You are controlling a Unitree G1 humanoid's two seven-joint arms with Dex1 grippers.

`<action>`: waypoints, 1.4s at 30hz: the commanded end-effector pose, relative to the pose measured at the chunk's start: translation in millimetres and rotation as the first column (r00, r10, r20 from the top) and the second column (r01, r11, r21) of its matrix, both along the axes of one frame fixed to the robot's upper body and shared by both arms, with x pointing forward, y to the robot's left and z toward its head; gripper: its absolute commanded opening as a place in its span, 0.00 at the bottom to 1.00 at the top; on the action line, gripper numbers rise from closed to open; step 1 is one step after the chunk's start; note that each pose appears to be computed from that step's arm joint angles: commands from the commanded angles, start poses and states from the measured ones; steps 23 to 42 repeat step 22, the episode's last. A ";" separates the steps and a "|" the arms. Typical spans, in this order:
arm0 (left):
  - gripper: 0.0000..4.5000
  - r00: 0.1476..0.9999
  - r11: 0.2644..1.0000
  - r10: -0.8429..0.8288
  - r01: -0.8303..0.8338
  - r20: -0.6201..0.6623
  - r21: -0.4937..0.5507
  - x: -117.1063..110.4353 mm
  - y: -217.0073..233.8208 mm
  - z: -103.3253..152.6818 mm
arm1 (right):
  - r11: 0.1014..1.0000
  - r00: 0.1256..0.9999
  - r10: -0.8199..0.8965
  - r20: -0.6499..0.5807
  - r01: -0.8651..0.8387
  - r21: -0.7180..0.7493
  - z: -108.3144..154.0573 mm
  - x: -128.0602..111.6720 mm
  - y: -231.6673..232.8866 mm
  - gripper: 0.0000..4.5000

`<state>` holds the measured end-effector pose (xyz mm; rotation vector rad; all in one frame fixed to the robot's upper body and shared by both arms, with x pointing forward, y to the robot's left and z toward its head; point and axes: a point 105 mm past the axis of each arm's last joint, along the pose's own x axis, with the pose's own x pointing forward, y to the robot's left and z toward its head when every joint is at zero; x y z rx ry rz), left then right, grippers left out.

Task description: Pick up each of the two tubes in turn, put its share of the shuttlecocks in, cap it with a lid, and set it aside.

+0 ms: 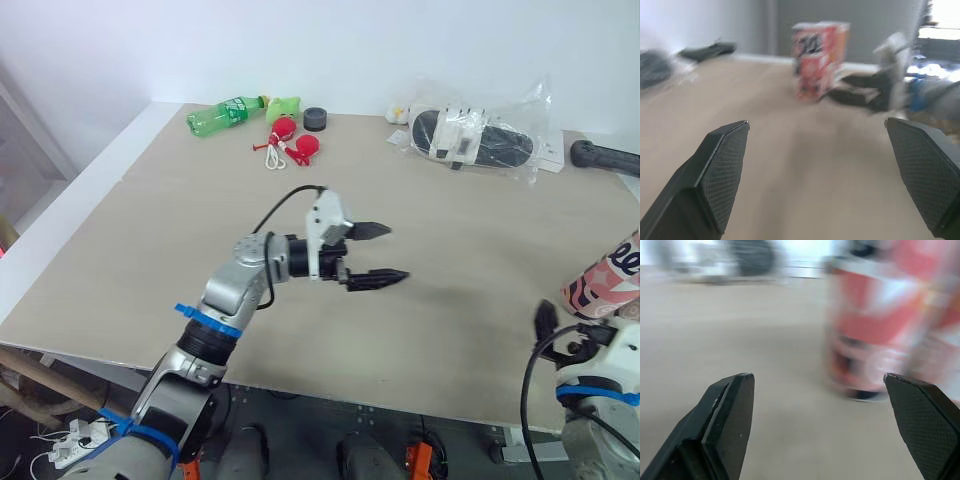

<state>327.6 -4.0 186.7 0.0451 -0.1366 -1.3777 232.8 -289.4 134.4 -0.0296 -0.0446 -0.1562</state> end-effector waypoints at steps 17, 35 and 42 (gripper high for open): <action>1.00 0.872 0.868 0.489 -0.488 0.006 0.093 -2.1 123.8 -44.3 | 0.713 0.694 0.668 -0.268 -0.700 -0.033 -3.8 50.7 89.4 0.98; 1.00 0.882 0.874 0.471 -0.466 -0.005 0.138 -3.3 125.0 -51.4 | 0.727 0.714 0.660 -0.235 -0.685 -0.040 -1.5 52.1 91.7 0.98; 1.00 0.882 0.874 0.471 -0.466 -0.005 0.138 -3.3 125.0 -51.4 | 0.727 0.714 0.660 -0.235 -0.685 -0.040 -1.5 52.1 91.7 0.98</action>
